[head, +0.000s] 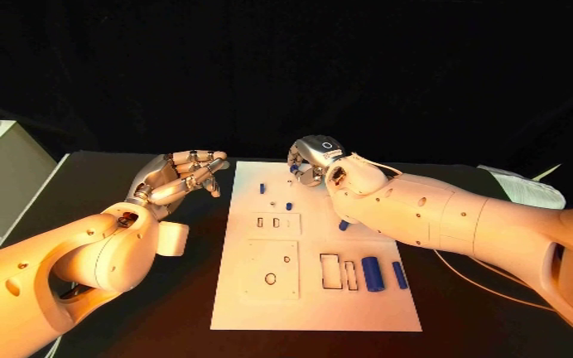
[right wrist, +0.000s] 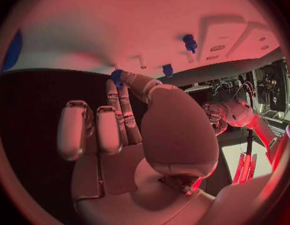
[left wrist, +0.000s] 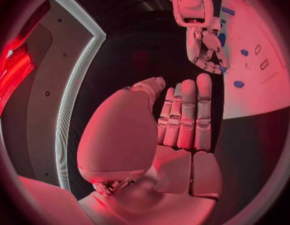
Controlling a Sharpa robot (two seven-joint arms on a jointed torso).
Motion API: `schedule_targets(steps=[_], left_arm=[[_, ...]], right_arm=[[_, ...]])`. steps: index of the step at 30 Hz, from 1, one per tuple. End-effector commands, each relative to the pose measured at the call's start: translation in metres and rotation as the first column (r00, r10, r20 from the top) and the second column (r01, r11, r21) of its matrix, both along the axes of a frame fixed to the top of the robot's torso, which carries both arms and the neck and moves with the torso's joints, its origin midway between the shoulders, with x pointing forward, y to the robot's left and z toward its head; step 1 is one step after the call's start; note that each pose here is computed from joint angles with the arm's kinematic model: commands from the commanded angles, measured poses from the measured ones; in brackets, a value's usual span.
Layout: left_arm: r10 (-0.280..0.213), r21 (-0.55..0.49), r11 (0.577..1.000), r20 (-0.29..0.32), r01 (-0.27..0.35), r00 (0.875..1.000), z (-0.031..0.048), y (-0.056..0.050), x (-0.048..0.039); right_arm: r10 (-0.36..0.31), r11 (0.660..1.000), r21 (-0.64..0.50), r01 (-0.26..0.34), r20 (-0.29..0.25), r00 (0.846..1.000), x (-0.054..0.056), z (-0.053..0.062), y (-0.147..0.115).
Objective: Assemble the parts on the task board
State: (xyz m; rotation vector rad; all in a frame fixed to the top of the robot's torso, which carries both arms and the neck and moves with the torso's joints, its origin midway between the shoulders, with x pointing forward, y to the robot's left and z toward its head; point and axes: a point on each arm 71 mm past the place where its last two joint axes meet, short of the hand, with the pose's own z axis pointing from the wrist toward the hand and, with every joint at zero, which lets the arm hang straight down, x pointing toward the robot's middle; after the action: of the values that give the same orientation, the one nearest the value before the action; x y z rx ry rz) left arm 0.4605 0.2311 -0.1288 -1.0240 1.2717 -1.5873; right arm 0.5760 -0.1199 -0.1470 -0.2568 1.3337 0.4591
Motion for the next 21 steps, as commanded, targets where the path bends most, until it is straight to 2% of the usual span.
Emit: schedule_targets(steps=[1,11,21], left_arm=[[-0.018,-0.004,1.0,0.009,0.018,1.0,0.0016,-0.0026,-0.0005],[-0.016,-0.002,1.0,0.01,0.016,1.0,0.0017,-0.0017,-0.0004],[-0.013,-0.001,1.0,0.008,0.013,1.0,0.0016,-0.0007,-0.0003]], right_arm=[[0.014,1.0,-0.019,-0.015,-0.029,0.999,-0.0005,-0.0025,0.0021],[-0.002,0.999,-0.034,0.001,-0.043,0.999,0.0012,-0.0044,-0.0023],[-0.002,1.0,-0.02,0.001,-0.03,1.0,0.003,-0.0033,-0.0052]])
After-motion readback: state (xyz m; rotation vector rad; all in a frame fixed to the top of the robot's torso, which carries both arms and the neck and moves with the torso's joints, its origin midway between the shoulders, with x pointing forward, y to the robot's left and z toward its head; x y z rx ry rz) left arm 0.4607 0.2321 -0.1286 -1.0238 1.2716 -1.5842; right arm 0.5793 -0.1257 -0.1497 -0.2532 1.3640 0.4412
